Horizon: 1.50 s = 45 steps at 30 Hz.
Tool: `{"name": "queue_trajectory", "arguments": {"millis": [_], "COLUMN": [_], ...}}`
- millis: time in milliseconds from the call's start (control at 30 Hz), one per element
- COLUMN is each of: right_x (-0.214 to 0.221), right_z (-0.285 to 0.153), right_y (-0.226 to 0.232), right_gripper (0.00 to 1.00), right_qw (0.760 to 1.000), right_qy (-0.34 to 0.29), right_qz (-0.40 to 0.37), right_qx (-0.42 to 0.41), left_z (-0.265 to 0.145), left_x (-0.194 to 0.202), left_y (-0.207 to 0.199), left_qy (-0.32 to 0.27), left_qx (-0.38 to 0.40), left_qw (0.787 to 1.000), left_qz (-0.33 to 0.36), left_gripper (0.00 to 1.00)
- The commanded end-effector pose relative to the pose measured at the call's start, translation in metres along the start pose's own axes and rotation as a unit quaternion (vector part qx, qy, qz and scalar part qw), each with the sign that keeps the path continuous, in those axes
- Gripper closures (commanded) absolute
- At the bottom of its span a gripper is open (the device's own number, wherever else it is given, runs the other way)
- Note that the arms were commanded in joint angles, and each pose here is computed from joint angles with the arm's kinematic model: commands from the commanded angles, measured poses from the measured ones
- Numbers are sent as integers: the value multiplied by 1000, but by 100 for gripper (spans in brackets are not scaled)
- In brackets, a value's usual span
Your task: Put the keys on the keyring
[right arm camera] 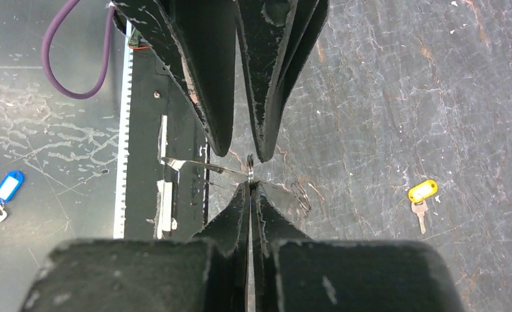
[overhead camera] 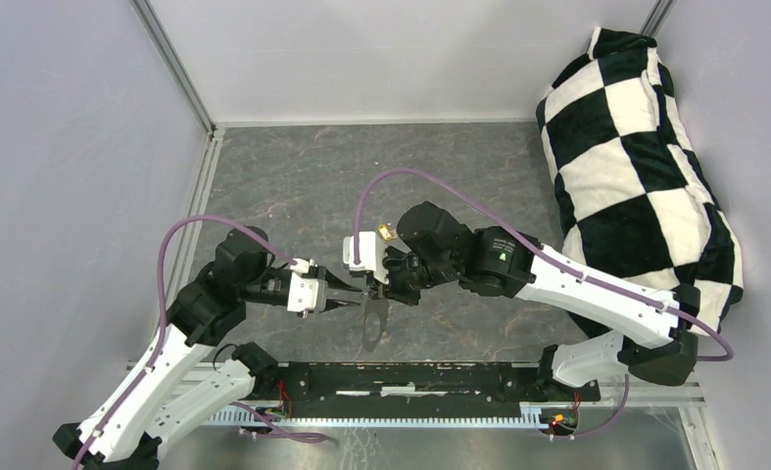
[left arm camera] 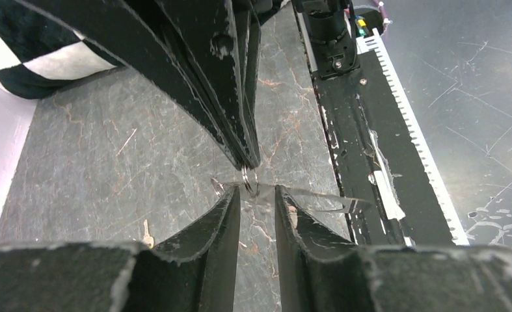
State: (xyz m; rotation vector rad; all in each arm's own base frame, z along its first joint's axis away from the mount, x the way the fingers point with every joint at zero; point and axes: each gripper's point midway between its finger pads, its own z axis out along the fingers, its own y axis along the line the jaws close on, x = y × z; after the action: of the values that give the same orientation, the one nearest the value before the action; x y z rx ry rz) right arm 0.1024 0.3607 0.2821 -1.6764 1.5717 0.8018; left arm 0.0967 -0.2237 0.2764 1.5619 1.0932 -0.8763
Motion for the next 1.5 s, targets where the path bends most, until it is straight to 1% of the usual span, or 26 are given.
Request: {"name": "queue_trajectory", "arguments": {"millis": [0,200,333,433,533,667,800,833,867,900,967,1000,1033,1067,1133,1200,1333,1467], "right_x": [-27,-30,-32,-31,-31,-35,-41,-44,-46,-48,-55,-57,-54,-58,-52,-49,-36,-22], "right_z": [-4,-2,-3,-2,-2,-2,-4,-6,-8,-11,-23,-29,-32,-41,-51,-60,-71,-76], "right_y": [2,1,0,1,2,2,5,5,5,3,-1,-3,-5,-5,-5,-3,7,3], "right_gripper": [99,99,100,100,100,100,99,96,90,79,63,57,53,49,43,40,39,39], "right_qw": [999,999,999,999,999,999,998,998,997,997,993,991,990,985,978,970,951,940], "right_qy": [-36,-34,-37,-37,-36,-45,-60,-66,-73,-81,-110,-124,-134,-157,-187,-221,-288,-314], "right_qz": [-8,-8,-10,-10,-10,-9,-14,-15,-17,-19,-29,-33,-35,-42,-47,-49,-54,-47], "right_qx": [-6,-7,-5,-8,-11,-12,-18,-18,-14,-6,17,29,42,54,74,87,99,128], "left_z": [5,8,7,6,6,8,8,7,7,7,7,6,6,6,5,2,0,-3], "left_x": [-14,-10,-1,4,7,12,14,14,12,10,4,0,-4,-7,-15,-26,-47,-60], "left_y": [0,-4,-8,-5,-3,-1,-3,-5,-10,-13,-19,-21,-22,-23,-25,-29,-34,-35], "left_qy": [-34,-34,-17,-3,3,9,16,16,14,9,-4,-13,-20,-27,-43,-65,-111,-131], "left_qx": [17,31,36,26,20,19,26,31,44,54,74,80,84,88,92,102,118,125], "left_qw": [999,999,999,999,1000,1000,999,999,999,998,997,996,996,996,995,992,986,982], "left_qz": [7,-14,-18,-17,-14,-18,-25,-25,-27,-28,-26,-21,-13,-7,8,27,48,63], "left_gripper": [68,72,73,74,80,96,98,98,98,98,98,98,98,98,98,98,98,98]}}
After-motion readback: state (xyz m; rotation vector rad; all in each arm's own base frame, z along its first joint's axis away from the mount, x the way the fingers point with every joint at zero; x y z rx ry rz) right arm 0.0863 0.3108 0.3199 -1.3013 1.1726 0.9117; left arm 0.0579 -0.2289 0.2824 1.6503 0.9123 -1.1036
